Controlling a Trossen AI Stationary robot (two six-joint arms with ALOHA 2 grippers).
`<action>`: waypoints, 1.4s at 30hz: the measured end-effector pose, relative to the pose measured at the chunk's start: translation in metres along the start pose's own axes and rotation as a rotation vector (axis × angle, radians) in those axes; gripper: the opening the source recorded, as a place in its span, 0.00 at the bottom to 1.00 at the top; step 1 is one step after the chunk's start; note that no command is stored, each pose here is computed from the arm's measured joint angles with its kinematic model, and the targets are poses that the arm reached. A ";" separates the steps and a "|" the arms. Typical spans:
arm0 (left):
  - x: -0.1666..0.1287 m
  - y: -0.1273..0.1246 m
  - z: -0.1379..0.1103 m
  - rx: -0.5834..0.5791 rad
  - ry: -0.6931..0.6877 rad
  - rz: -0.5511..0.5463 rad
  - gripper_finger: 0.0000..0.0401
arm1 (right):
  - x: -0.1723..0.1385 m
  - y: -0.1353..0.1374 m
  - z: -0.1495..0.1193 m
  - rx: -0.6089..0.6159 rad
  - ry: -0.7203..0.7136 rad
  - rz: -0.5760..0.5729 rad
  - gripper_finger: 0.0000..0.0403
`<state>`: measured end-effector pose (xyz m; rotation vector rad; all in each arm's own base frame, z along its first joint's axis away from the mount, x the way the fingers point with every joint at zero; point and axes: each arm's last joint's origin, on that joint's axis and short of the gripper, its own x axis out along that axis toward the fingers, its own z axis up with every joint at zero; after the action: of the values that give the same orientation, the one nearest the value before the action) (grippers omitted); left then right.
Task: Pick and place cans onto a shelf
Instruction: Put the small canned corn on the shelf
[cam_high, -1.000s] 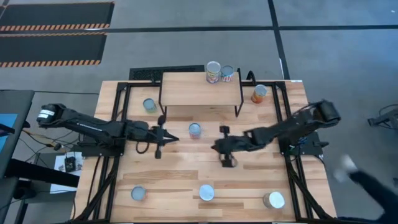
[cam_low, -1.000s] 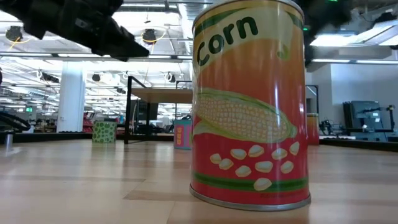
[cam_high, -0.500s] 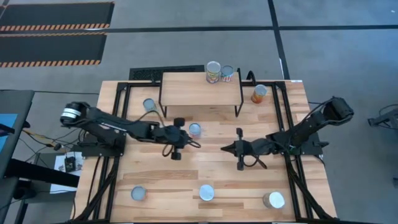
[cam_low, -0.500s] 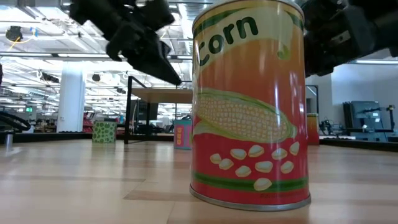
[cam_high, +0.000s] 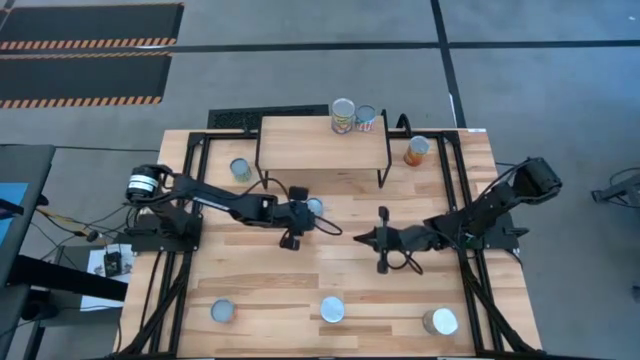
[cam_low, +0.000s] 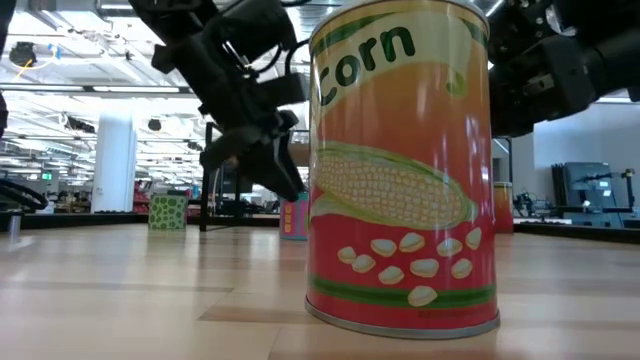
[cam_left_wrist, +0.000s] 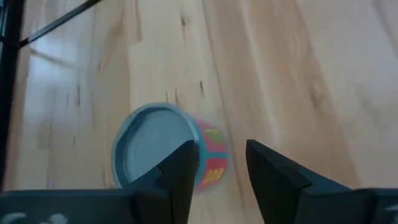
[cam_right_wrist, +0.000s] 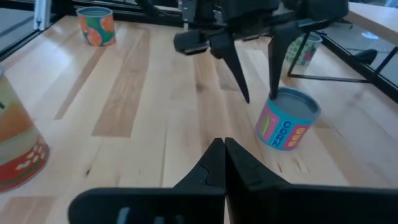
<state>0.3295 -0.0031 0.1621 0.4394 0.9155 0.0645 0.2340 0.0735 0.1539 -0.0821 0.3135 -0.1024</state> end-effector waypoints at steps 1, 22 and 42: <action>0.002 0.001 -0.001 0.006 0.006 0.008 0.32 | 0.001 -0.001 0.000 0.001 0.001 -0.005 0.02; -0.085 0.044 0.037 -0.149 -0.101 0.023 0.01 | 0.002 -0.004 0.000 0.009 -0.001 -0.014 0.03; -0.086 0.210 0.027 -0.380 0.021 0.257 0.00 | 0.002 -0.004 -0.001 0.027 0.016 -0.014 0.02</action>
<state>0.3249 0.1583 0.3236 0.1999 0.8403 0.4705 0.2349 0.0693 0.1526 -0.0563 0.3279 -0.1214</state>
